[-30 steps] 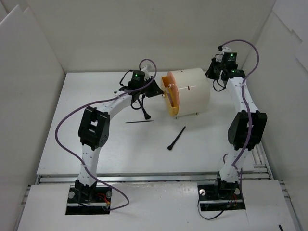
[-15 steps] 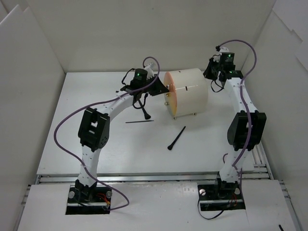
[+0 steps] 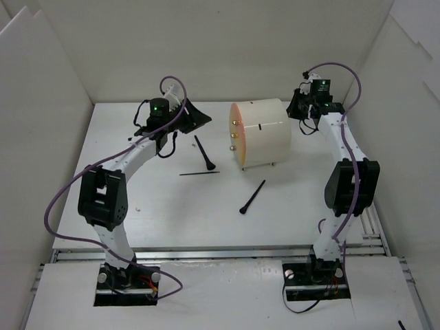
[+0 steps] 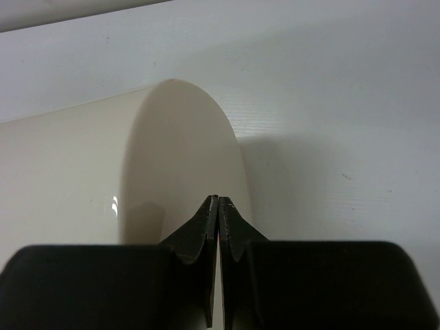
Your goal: Organize the makeup
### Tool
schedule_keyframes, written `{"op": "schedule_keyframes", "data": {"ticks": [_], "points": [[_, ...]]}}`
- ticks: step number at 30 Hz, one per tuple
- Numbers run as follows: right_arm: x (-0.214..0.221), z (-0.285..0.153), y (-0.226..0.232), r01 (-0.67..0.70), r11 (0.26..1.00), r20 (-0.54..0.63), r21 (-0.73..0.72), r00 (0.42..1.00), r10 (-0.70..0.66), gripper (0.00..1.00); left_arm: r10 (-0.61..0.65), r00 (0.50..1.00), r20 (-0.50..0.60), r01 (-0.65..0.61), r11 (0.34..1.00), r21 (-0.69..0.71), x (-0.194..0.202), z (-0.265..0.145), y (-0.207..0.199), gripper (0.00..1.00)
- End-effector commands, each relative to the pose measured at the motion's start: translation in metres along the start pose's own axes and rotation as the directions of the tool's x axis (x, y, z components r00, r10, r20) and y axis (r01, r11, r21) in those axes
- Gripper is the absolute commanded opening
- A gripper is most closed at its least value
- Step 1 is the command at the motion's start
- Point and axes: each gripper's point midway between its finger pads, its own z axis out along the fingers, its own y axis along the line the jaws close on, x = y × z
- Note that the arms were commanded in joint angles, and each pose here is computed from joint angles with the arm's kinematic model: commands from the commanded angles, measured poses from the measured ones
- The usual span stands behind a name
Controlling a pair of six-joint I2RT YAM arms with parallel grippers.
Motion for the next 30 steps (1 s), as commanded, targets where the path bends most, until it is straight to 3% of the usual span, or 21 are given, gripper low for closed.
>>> {"op": "schedule_keyframes", "data": {"ticks": [1, 7, 13, 30], "points": [[-0.02, -0.029, 0.019, 0.018, 0.999, 0.062, -0.05, 0.998, -0.015, 0.0, -0.001, 1.0, 0.011, 0.0, 0.995, 0.1, 0.001, 0.001, -0.023, 0.42], [-0.019, -0.034, 0.021, 0.024, 0.998, 0.064, -0.052, 0.998, -0.021, 0.0, -0.175, 0.979, -0.102, 0.185, 0.978, 0.095, 0.045, 0.03, 0.011, 0.44], [-0.021, -0.036, 0.019, 0.031, 0.998, 0.071, -0.047, 0.997, -0.028, 0.0, -0.207, 0.96, -0.188, 0.224, 0.972, 0.076, 0.081, 0.058, 0.022, 0.44], [-0.029, -0.045, 0.005, 0.023, 0.999, 0.092, -0.031, 0.996, -0.02, 0.0, -0.261, 0.947, -0.188, 0.292, 0.941, 0.168, 0.081, 0.096, 0.023, 0.45]]}}
